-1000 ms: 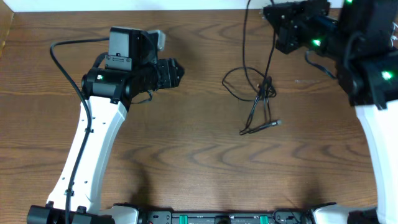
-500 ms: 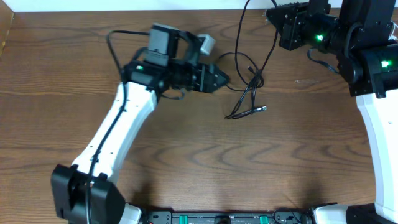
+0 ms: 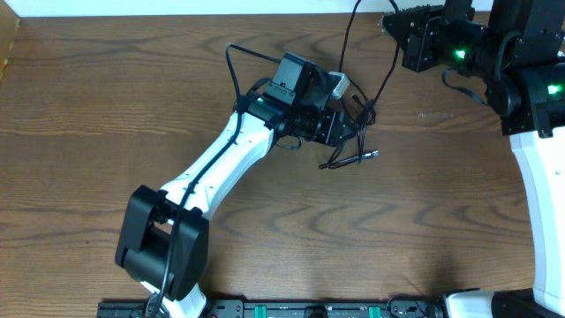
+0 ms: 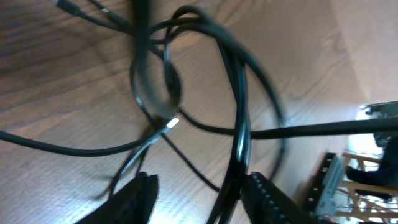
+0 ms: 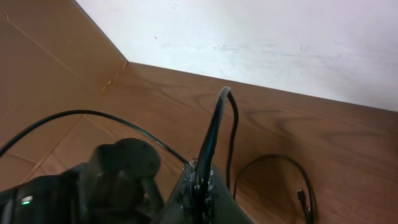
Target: Untangle cables
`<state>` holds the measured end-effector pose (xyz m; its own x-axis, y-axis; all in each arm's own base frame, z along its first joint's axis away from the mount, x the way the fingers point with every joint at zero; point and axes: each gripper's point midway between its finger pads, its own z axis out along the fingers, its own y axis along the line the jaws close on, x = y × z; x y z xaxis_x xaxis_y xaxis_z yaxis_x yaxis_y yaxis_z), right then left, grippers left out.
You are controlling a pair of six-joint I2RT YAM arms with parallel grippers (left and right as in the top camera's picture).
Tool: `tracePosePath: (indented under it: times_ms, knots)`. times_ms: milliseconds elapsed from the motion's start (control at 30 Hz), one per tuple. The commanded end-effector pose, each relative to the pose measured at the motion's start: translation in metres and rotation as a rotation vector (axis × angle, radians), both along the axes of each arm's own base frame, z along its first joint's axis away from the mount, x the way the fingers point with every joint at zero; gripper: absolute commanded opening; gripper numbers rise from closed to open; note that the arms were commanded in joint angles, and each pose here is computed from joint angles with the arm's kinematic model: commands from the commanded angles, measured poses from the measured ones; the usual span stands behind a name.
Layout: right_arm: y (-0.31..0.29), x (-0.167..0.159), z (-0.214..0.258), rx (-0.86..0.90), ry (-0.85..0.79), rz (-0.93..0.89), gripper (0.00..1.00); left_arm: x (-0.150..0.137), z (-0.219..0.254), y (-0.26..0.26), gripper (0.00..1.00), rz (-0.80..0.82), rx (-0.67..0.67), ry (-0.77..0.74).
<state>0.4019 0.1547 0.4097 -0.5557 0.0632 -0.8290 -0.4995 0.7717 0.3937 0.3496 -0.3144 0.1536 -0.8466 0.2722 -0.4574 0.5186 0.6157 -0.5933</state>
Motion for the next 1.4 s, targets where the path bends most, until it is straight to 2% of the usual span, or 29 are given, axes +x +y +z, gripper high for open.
tracePosePath:
  times_ms: [0, 133, 233, 267, 367, 500, 600, 767, 1033, 1133, 1233, 1367]
  knots:
    - [-0.001, -0.005, 0.009, 0.017, -0.011, 0.004, 0.01, 0.006, -0.021, 0.002, 0.42, 0.018, 0.042, 0.014]
    - [-0.001, -0.005, 0.009, 0.017, -0.011, 0.004, 0.01, 0.004, -0.028, -0.001, 0.4, 0.012, 0.049, 0.03]
    - [-0.002, -0.005, 0.009, 0.016, -0.011, 0.001, 0.01, 0.002, -0.028, -0.003, 0.19, 0.008, 0.054, 0.028]
    - [-0.005, -0.004, 0.009, 0.014, -0.011, -0.009, 0.01, 0.005, -0.031, 0.0, 0.07, 0.023, 0.072, 0.023]
    - [-0.024, 0.001, 0.0, -0.007, 0.021, -0.076, 0.01, 0.016, -0.037, 0.021, 0.07, 0.092, 0.146, 0.012]
    - [-0.085, 0.011, -0.027, -0.089, 0.13, -0.343, 0.01, 0.029, -0.025, 0.069, 0.07, 0.221, 0.256, -0.018]
    - [-0.127, 0.012, -0.042, -0.136, 0.181, -0.477, 0.01, 0.034, 0.009, 0.104, 0.07, 0.31, 0.289, -0.088]
    - [-0.186, 0.012, -0.068, -0.151, 0.28, -0.641, 0.01, 0.034, 0.085, 0.15, 0.07, 0.438, 0.211, -0.228]
    - [-0.235, 0.02, -0.127, -0.16, 0.47, -0.741, 0.01, 0.026, 0.149, 0.206, 0.07, 0.592, 0.151, -0.366]
    - [-0.245, 0.025, -0.155, -0.164, 0.553, -0.748, 0.01, 0.027, 0.158, 0.23, 0.07, 0.656, 0.154, -0.385]
    - [-0.247, 0.031, -0.19, -0.171, 0.649, -0.735, 0.01, 0.034, 0.158, 0.277, 0.07, 0.779, 0.179, -0.377]
    - [-0.247, 0.034, -0.206, -0.184, 0.684, -0.711, 0.01, 0.037, 0.157, 0.317, 0.07, 0.879, 0.2, -0.367]
